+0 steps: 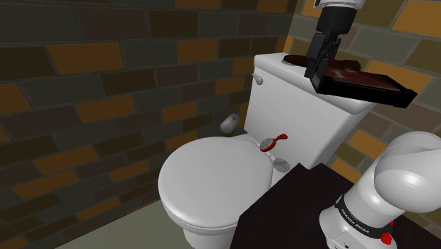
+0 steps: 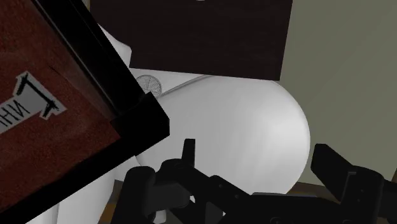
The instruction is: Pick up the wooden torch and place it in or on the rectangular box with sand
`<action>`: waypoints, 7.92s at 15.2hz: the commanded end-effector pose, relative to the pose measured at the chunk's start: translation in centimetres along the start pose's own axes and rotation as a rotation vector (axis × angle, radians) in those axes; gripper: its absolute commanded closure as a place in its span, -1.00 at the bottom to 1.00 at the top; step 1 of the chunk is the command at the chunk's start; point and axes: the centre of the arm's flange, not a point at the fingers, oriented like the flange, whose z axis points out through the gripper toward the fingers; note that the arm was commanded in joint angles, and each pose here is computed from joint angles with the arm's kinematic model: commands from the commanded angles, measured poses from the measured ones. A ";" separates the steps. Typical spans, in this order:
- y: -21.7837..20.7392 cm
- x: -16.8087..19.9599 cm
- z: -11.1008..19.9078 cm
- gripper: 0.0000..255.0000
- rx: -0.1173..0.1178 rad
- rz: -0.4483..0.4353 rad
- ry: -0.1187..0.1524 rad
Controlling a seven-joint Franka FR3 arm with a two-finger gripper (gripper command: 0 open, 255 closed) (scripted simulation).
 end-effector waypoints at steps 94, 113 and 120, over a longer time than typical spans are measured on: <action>15.0 -5.9 -6.1 1.00 -0.287 -0.296 -0.091; 15.5 -5.6 -2.2 -1.00 -0.287 -0.296 -0.091; 14.1 -5.4 -6.9 -1.00 -0.287 -0.296 -0.091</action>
